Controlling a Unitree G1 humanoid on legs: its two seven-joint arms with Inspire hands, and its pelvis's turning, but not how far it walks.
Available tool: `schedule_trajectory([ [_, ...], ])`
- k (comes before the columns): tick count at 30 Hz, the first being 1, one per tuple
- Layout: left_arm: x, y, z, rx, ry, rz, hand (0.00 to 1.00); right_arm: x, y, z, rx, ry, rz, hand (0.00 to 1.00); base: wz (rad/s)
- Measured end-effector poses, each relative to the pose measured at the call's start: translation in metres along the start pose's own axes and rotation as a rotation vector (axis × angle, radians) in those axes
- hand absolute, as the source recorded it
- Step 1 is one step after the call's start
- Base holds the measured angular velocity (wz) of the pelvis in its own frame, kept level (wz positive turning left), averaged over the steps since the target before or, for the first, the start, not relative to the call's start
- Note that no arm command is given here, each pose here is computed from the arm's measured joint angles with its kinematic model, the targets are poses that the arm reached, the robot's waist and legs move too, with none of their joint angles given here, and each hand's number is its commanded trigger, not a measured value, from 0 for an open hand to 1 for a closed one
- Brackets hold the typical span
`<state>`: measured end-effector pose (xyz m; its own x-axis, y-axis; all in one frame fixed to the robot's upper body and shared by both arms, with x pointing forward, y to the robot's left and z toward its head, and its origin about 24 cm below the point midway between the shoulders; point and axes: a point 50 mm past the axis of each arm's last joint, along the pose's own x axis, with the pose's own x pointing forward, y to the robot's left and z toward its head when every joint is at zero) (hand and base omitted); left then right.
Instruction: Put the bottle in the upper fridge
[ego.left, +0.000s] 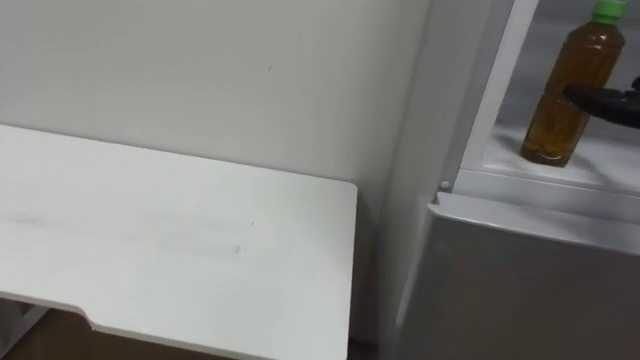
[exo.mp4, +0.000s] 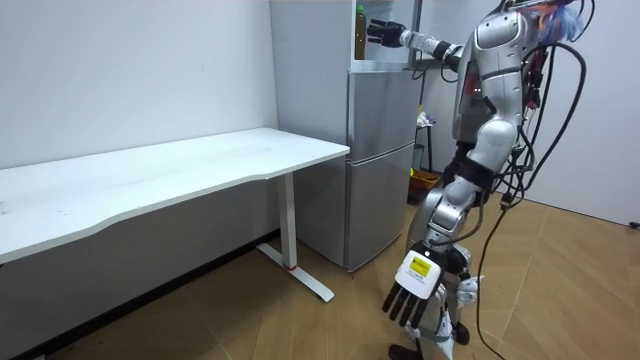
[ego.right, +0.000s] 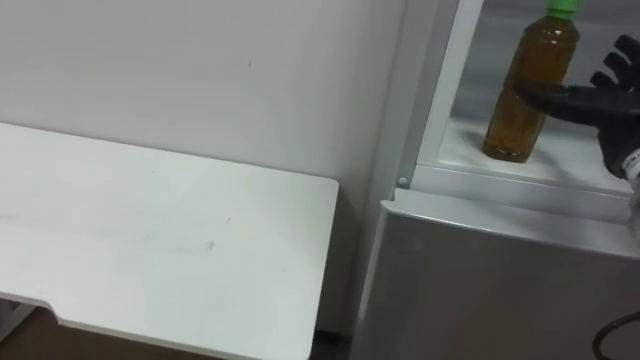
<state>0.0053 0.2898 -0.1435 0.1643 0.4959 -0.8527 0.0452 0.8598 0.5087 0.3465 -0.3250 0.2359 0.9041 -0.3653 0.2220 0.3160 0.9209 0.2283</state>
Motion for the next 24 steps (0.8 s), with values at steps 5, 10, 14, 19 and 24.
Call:
schedule_trajectory([
  [5, 0.000, 0.000, -0.001, 0.000, 0.000, 0.005, 0.00, -0.002, -0.001, 0.003, -0.009, -0.020, -0.020, 0.00, -0.06],
  [10, 0.000, 0.002, 0.002, -0.006, -0.027, 0.054, 0.00, -0.016, 0.001, 0.009, -0.062, -0.086, -0.013, 0.00, -0.02],
  [14, -0.001, 0.001, 0.002, -0.009, -0.029, 0.059, 0.00, -0.023, 0.002, 0.018, -0.062, -0.144, -0.017, 0.00, -0.08],
  [19, -0.001, -0.006, 0.006, -0.008, -0.039, 0.046, 0.00, -0.048, 0.014, 0.016, -0.074, -0.232, -0.001, 0.00, -0.05],
  [24, -0.001, -0.011, 0.012, -0.062, -0.058, 0.029, 0.00, -0.066, 0.027, 0.002, -0.042, -0.242, 0.020, 0.00, -0.06],
])
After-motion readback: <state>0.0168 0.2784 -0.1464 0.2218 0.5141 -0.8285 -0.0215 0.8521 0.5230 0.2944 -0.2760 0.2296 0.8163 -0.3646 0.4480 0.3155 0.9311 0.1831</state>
